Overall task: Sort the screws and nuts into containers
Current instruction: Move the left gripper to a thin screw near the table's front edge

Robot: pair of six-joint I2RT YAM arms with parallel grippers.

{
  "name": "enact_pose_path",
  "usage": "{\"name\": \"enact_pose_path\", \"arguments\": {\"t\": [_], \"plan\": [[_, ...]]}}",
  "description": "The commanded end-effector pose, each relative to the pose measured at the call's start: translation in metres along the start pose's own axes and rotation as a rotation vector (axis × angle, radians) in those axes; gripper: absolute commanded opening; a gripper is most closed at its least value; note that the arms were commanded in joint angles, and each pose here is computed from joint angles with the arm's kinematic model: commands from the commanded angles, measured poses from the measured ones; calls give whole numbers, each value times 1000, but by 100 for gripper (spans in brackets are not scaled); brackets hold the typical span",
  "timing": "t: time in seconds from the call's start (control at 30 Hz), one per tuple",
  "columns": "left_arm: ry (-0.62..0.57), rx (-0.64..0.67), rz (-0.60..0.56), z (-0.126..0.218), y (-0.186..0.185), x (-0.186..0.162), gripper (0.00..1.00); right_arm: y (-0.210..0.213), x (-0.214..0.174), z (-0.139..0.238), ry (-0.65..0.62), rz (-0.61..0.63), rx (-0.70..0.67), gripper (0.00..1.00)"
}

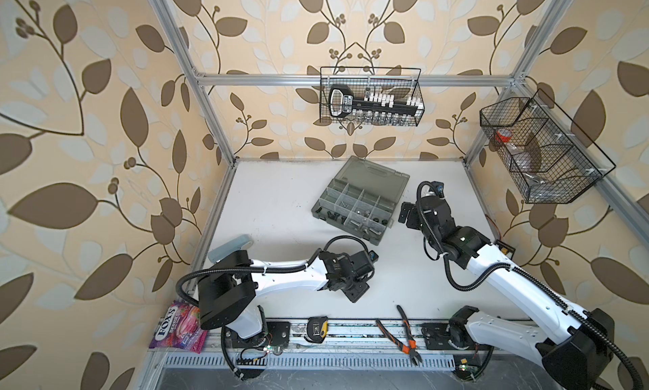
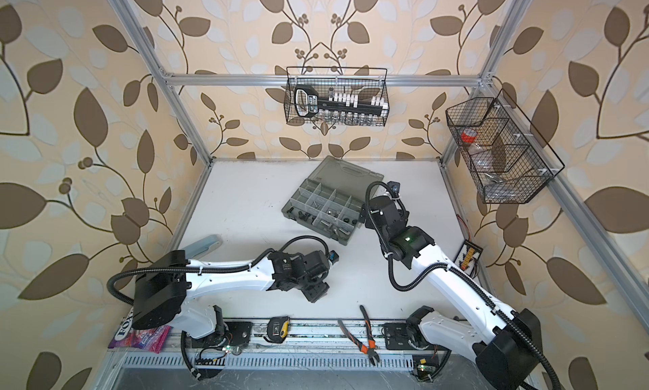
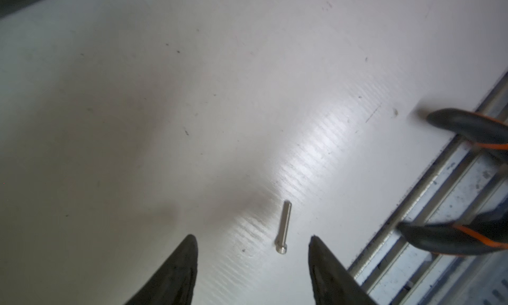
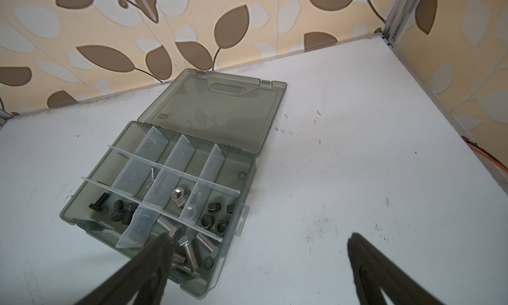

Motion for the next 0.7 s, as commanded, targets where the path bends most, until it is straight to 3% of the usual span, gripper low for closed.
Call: {"name": "enact_pose_path", "arguments": {"t": [0.0, 0.17, 0.67], "plan": [[4, 11, -52, 1, -13, 4, 62, -4, -10, -4, 30, 21, -39, 100], [49, 35, -100, -10, -25, -4, 57, -4, -11, -4, 35, 22, -45, 100], [58, 75, -96, -15, -23, -3, 43, -2, -9, -7, 39, 27, -43, 100]]}}
Point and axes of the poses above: each gripper's point midway between its finger pads, its own z axis back along the fingers, its own y axis along the line the jaws close on, x = y × z, the point moved 7 cm from there along z, back along the fingers, and after that the axes turned 11 degrees about z, right-handed, at the moved point
